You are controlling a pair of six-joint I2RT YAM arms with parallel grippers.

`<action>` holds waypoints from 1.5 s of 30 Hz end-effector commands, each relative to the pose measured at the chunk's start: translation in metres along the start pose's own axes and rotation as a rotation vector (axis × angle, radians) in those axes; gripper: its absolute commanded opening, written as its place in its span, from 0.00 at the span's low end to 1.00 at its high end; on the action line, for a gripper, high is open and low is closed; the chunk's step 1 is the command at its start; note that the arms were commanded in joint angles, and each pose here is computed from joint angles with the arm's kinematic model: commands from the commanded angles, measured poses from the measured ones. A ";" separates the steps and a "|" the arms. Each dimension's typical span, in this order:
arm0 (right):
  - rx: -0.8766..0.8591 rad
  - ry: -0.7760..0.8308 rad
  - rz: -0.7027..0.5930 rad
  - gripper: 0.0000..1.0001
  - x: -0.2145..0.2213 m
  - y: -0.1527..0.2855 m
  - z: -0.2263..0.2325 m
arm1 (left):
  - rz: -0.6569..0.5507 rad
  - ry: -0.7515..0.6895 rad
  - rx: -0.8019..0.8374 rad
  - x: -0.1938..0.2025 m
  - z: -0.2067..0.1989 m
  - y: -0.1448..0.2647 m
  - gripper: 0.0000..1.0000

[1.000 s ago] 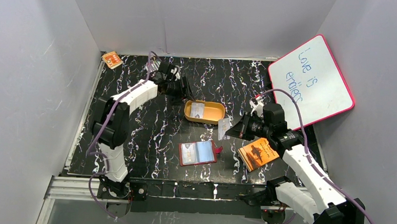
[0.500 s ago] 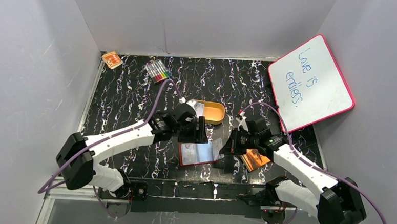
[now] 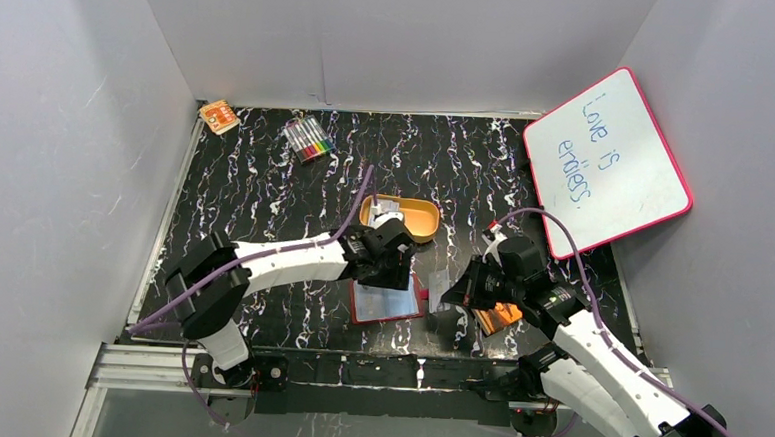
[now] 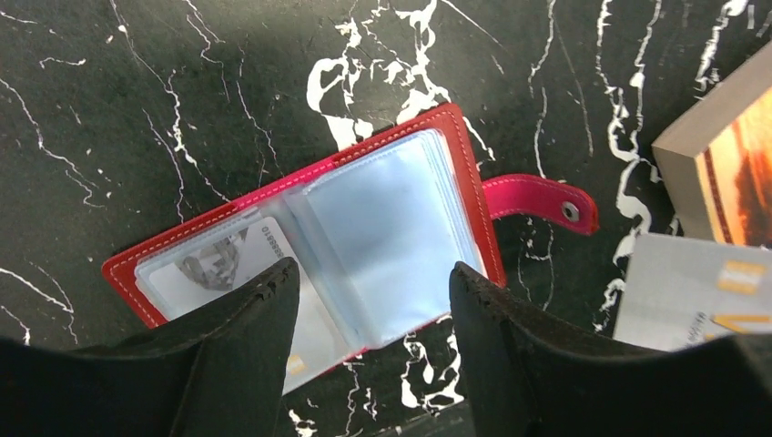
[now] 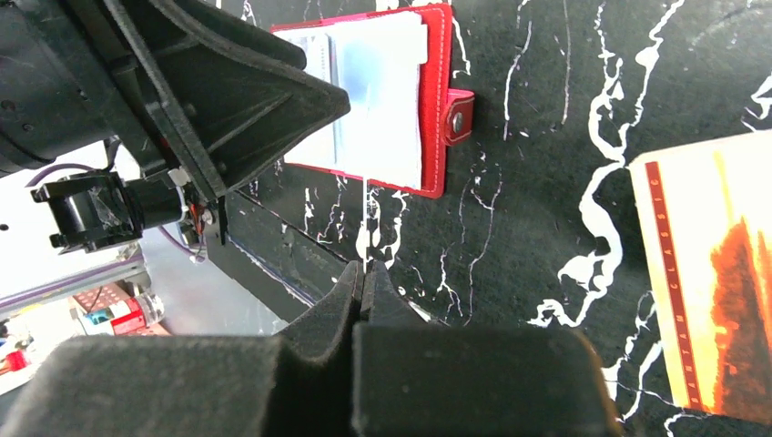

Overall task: Put the credit cards into the card holder
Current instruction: Insert the credit card into the card holder.

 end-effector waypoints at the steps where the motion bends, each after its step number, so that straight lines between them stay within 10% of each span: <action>1: 0.022 0.009 -0.016 0.00 -0.003 0.006 0.002 | -0.048 -0.037 -0.033 -0.005 -0.008 -0.001 0.58; 13: 0.014 0.022 -0.041 0.00 -0.007 0.008 0.005 | -0.008 -0.105 -0.133 0.011 -0.005 -0.027 0.50; 28: -0.083 0.023 0.002 0.00 -0.002 -0.001 0.009 | -0.021 -0.083 -0.218 0.021 0.020 -0.022 0.10; 45: -0.239 0.022 0.191 0.00 0.007 -0.030 0.013 | -0.018 -0.049 -0.213 0.025 0.024 -0.022 0.00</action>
Point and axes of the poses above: each gripper's point midway between its finger pads, its own y axis back along the fingers, its own z axis along the line the jaws close on, x = y × z, the point moved 7 cm from there along y, back along the fingers, and after that the axes turned 13 degrees about y, right-handed, at the moved point
